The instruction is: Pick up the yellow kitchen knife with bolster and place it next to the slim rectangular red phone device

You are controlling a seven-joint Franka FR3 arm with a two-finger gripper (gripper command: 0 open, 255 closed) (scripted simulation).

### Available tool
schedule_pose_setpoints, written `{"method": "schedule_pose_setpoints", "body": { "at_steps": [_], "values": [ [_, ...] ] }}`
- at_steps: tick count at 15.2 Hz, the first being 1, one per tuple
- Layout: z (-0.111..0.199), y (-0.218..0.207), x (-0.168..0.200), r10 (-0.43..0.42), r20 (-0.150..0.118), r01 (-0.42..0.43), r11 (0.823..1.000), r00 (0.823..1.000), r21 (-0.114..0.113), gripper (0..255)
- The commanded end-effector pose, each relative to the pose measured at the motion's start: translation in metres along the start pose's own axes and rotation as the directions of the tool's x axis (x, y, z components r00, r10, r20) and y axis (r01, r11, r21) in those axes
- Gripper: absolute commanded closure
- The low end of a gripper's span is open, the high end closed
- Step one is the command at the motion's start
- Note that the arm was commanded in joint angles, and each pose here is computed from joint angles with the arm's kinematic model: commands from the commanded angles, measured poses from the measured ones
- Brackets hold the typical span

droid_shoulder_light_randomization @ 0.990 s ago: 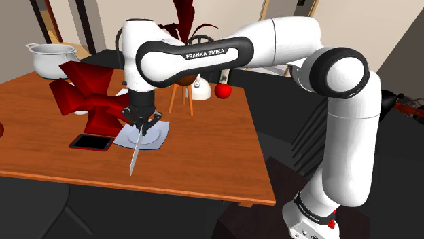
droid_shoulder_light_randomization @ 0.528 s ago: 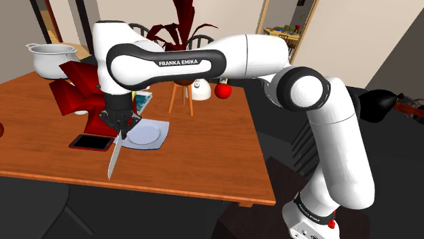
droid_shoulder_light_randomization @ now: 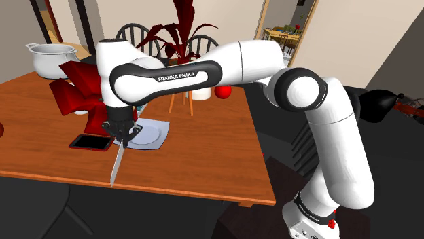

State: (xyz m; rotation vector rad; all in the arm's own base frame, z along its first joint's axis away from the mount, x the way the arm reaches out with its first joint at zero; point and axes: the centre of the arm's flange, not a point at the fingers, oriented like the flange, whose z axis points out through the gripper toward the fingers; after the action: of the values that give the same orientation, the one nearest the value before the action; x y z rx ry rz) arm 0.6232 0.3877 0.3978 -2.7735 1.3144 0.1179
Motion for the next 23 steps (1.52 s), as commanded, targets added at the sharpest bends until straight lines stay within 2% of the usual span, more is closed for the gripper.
{"method": "schedule_pose_setpoints", "body": {
  "at_steps": [1,10,17,18,23],
  "values": [
    [0.011,0.000,0.001,0.000,0.000,0.000,1.000,1.000,0.000,255],
    [0.055,0.001,0.006,0.000,0.000,0.000,1.000,1.000,0.000,255],
    [0.055,0.001,0.006,0.000,0.000,0.000,1.000,1.000,0.000,255],
    [0.055,0.001,0.006,0.000,0.000,0.000,1.000,1.000,0.000,0],
    [0.055,0.001,0.006,0.000,0.000,0.000,1.000,1.000,0.000,0]
  ]
}}
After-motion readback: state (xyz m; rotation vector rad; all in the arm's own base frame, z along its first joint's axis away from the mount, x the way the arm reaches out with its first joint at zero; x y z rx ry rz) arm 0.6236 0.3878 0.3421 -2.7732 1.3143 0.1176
